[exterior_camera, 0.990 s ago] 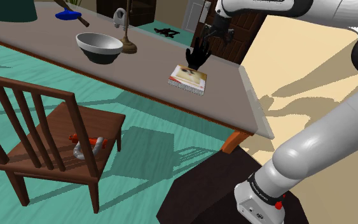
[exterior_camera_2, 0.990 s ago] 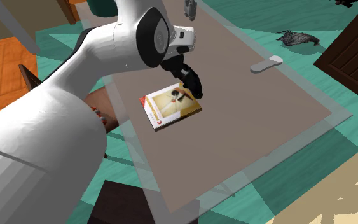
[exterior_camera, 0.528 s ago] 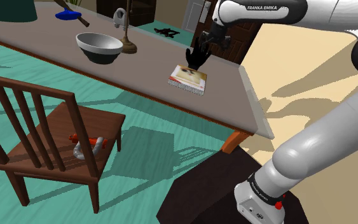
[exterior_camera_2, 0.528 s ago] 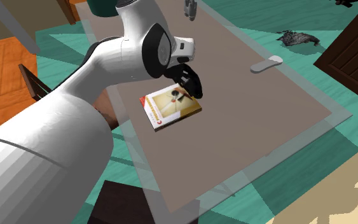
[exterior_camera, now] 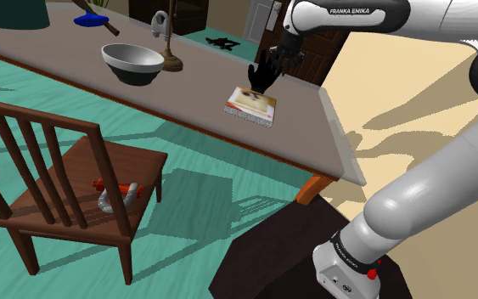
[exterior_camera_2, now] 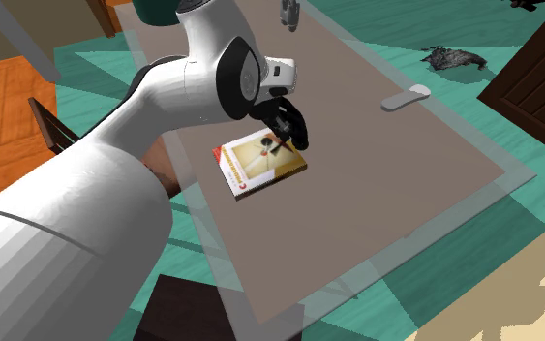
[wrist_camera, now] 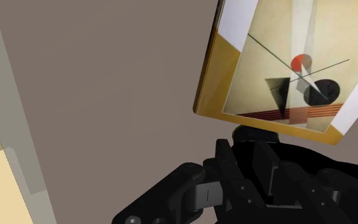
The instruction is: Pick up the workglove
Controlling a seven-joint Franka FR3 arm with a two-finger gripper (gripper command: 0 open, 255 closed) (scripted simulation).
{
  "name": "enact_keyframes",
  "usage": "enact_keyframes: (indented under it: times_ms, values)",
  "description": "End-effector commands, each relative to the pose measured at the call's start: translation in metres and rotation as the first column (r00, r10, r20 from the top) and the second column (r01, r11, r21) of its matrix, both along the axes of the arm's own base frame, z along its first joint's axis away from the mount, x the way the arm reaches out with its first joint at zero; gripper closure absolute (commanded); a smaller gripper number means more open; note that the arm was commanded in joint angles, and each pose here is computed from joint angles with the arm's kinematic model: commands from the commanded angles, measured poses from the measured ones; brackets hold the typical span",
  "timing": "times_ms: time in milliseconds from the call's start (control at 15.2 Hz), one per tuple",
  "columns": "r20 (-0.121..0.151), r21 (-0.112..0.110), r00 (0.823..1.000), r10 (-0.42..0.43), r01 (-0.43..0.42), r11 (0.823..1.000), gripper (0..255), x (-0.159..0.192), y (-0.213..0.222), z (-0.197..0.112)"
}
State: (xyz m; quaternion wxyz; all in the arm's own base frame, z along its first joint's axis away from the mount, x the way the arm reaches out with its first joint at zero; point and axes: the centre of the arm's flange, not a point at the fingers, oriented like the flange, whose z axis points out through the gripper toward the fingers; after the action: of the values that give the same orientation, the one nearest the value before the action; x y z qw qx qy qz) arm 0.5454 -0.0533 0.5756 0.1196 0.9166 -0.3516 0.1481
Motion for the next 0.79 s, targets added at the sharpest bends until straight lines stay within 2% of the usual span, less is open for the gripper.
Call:
enact_keyframes:
  times_ms: [0,726]
  values:
    - [0.0,0.0,1.0,0.0,0.0,1.0,255,0.0,0.0,0.0]
    - [0.0,0.0,1.0,0.0,0.0,1.0,255,0.0,0.001,0.052]
